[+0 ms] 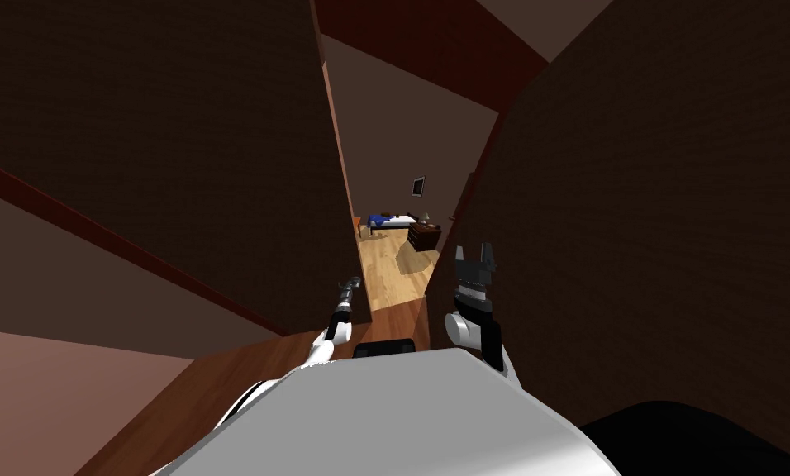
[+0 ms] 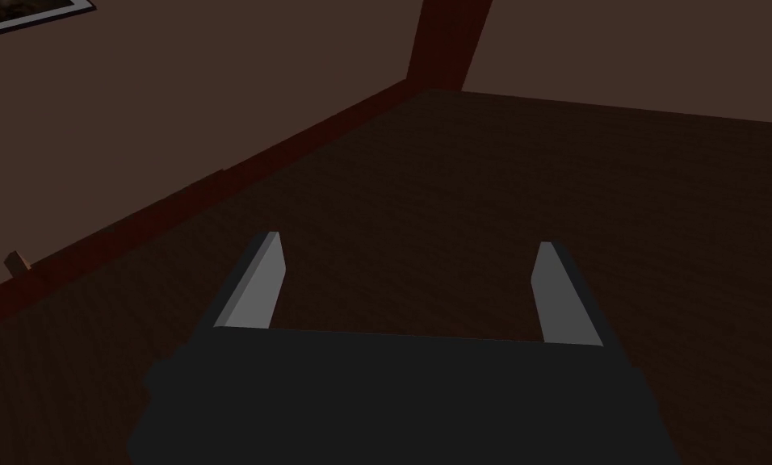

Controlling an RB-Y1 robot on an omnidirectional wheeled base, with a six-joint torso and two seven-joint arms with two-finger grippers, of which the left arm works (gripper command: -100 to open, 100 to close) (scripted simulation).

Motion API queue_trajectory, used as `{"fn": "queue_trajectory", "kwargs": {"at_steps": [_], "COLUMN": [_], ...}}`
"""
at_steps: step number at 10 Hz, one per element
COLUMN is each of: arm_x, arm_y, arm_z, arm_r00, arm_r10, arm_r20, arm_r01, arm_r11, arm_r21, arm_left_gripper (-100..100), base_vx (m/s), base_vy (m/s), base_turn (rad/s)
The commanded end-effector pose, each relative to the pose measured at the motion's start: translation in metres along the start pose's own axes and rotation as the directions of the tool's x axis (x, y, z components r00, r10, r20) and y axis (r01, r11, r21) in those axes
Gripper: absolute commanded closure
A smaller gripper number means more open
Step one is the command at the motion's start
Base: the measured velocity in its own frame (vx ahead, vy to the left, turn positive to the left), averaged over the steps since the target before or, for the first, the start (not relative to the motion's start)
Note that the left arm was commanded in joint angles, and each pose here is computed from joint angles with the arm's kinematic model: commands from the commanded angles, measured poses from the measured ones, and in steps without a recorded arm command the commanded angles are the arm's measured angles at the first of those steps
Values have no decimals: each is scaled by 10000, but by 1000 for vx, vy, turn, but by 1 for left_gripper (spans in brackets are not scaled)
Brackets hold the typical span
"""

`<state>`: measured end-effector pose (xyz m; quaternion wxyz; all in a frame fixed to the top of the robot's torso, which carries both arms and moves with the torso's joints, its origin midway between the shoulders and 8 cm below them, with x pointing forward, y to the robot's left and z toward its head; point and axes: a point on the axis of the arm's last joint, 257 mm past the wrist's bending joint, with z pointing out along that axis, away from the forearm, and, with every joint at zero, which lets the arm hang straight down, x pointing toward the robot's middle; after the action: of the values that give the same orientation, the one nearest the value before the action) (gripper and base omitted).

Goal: Pull the door open

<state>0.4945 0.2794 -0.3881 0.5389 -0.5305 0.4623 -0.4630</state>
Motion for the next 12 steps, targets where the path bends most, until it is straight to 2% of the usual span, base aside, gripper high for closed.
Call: {"fn": "queue_trajectory", "kwargs": {"at_steps": [1, 8, 10, 12], "arm_x": [-94, -340, -408, -408], "arm_y": [23, -86, -107, -107], "arm_z": [-35, 1, 3, 3], "arm_r00": [10000, 9994, 9988, 9988], "arm_r10": [57, 228, 270, 270], "arm_r20": [47, -266, -401, -401], "arm_r01": [-57, -220, -256, -256], "arm_r11": [10000, 9993, 9991, 9991], "arm_r21": [-41, 291, 345, 345], "arm_left_gripper": [100, 100, 100, 100], "base_vx": [-191, -197, -106, -25], "base_vy": [36, -5, 23, 19], "base_turn": [-25, 0, -9, 0]}}
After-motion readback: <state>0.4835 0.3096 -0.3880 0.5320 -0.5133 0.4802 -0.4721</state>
